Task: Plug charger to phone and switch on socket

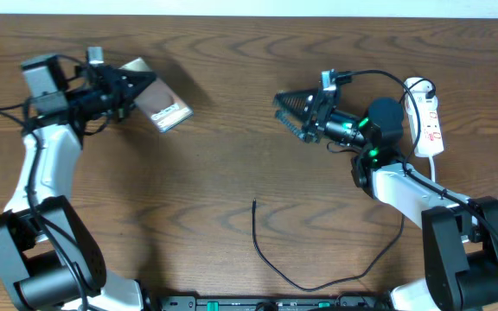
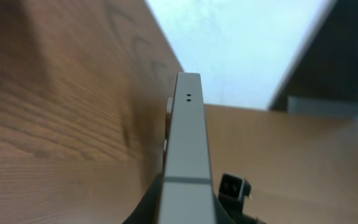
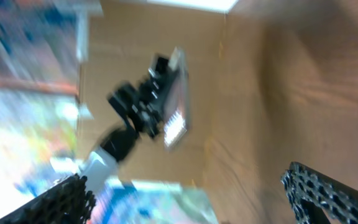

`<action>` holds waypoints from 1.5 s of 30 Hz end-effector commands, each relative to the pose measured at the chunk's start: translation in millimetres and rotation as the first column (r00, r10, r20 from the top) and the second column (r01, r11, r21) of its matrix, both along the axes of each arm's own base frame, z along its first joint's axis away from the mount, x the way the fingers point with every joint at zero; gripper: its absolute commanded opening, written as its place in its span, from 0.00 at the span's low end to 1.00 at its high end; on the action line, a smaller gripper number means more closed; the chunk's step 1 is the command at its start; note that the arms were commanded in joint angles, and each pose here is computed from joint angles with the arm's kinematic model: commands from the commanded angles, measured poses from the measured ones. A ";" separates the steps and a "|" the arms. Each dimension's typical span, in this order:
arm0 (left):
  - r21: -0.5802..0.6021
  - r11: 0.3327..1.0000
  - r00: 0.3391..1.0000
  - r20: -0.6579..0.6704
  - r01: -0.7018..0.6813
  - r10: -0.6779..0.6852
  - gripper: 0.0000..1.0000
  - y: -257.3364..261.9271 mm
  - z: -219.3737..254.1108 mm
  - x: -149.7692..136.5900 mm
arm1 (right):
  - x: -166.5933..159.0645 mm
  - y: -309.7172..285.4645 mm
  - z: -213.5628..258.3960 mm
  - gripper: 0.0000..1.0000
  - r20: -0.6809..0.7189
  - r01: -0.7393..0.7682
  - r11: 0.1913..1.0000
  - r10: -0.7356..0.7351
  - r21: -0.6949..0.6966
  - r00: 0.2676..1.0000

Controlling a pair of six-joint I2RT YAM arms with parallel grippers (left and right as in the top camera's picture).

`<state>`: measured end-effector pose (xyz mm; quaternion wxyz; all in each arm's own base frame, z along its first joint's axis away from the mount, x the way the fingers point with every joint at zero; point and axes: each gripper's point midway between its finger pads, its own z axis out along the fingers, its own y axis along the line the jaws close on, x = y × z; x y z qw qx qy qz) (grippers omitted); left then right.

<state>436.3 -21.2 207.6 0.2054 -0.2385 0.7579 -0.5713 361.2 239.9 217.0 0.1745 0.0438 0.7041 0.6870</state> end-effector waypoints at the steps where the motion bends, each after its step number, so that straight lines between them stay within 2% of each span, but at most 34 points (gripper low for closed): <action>1: -0.019 0.982 0.951 0.253 0.189 -0.178 0.07 0.7 38.3 -27.5 | -28.5 20.6 -3.5 0.99 0.140 -0.148 0.987 0.156 -0.070 0.978; 3: -0.014 0.979 0.935 0.302 0.201 -0.187 0.08 9.2 43.2 -32.4 | -37.4 38.4 -26.7 0.99 0.079 -0.159 0.979 0.169 -0.127 0.982; 7: -0.012 0.983 0.936 0.308 0.183 -0.170 0.07 18.0 43.7 -32.8 | -49.7 60.9 -72.2 0.99 -0.038 -0.129 0.955 0.123 -0.268 0.992; 11: -0.006 0.985 0.935 0.314 0.175 -0.164 0.07 21.0 43.6 -32.6 | -62.4 70.8 -110.0 0.99 -0.115 -0.121 0.885 0.077 -0.450 0.990; 14: 0.007 0.987 0.939 0.309 0.158 -0.153 0.08 22.9 41.4 -30.2 | -65.2 62.7 -129.7 0.99 -0.154 -0.114 0.756 0.019 -0.644 0.988; 18: 0.023 0.991 0.945 0.299 0.134 -0.135 0.08 25.3 38.0 -26.7 | -67.8 50.4 -136.7 0.99 -0.155 -0.089 0.619 -0.053 -0.780 0.987; 22: 0.028 0.991 0.943 0.304 0.134 -0.136 0.07 25.2 37.9 -26.6 | -83.7 46.5 -148.1 0.99 -0.162 -0.095 0.527 -0.083 -0.844 0.983; 26: 0.032 0.990 0.941 0.309 0.134 -0.138 0.07 25.4 37.9 -26.6 | -104.3 37.1 -162.2 0.99 -0.166 -0.083 0.410 -0.173 -0.908 0.971; 29: 0.040 0.992 0.945 0.302 0.122 -0.128 0.07 26.6 36.1 -24.8 | -117.4 33.8 -167.4 0.99 -0.158 -0.073 0.351 -0.222 -0.933 0.962; 36: 0.040 0.992 0.948 0.293 0.116 -0.123 0.07 26.9 34.1 -24.6 | -137.4 38.3 -175.8 0.99 -0.151 -0.073 0.298 -0.249 -0.952 0.957; 43: 0.040 0.992 0.948 0.293 0.116 -0.122 0.07 27.0 34.0 -24.5 | -140.0 53.7 -176.9 0.99 -0.131 -0.060 0.318 -0.207 -0.946 0.970; 45: 0.040 0.992 0.948 0.293 0.116 -0.122 0.07 27.0 34.0 -24.5 | -138.6 54.9 -176.2 0.93 -0.120 -0.054 0.318 -0.193 -0.947 0.974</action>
